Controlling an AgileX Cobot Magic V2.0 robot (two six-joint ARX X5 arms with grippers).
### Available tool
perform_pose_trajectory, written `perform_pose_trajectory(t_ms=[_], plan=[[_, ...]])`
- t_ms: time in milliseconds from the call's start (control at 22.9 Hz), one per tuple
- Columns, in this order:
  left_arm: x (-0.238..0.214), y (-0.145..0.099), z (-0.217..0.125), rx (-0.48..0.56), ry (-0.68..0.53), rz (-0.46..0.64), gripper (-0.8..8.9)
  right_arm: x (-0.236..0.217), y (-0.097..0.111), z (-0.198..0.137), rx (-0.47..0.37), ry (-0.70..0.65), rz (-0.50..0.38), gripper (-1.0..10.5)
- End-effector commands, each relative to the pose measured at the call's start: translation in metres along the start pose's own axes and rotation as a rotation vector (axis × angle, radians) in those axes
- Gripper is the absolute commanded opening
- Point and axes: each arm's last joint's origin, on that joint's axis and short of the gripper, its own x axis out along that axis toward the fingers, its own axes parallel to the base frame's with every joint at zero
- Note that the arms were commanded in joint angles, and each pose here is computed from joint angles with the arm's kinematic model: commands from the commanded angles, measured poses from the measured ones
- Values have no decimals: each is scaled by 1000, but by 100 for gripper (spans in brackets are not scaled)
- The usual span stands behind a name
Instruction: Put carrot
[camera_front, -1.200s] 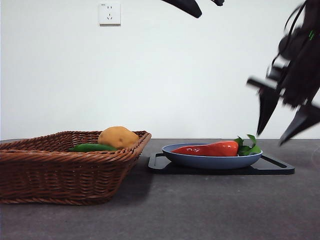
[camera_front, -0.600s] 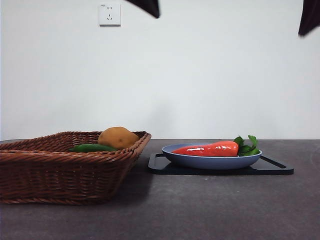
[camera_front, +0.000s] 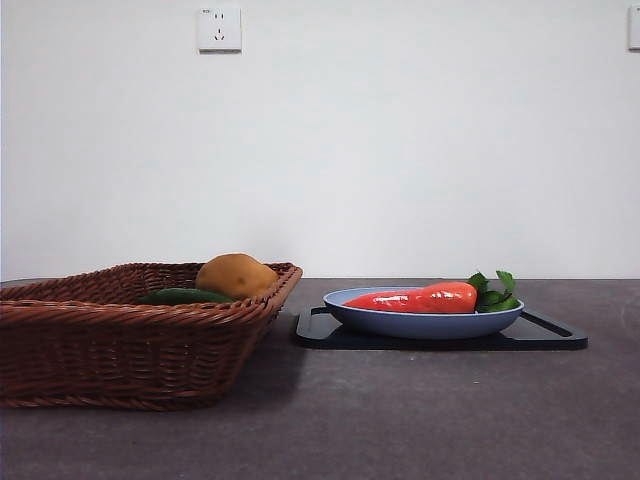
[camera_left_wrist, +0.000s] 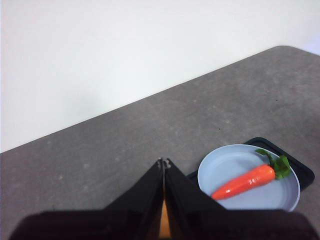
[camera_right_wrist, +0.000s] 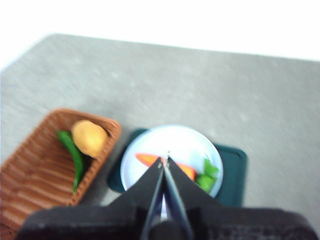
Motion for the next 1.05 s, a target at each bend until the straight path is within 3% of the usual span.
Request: perform_pose_trajectory(t_ms=[44, 219, 394, 613, 1050], plan=[[-29, 3, -27, -4, -60, 32, 6, 3, 3, -23, -17, -87, 29, 2], [-66, 6, -82, -56, -102, 74, 6, 8, 3, -81, -14, -218, 11, 3], [-84, 8, -99, -118, -153, 73, 6, 11, 1, -107, 1, -234, 18, 3], [-88, 8, -107, -122, -93, 79, 8, 13, -4, -116, -4, -152, -106, 4], [-87, 8, -106, -123, -98, 79, 8, 13, -5, -115, 0, -155, -152, 4]])
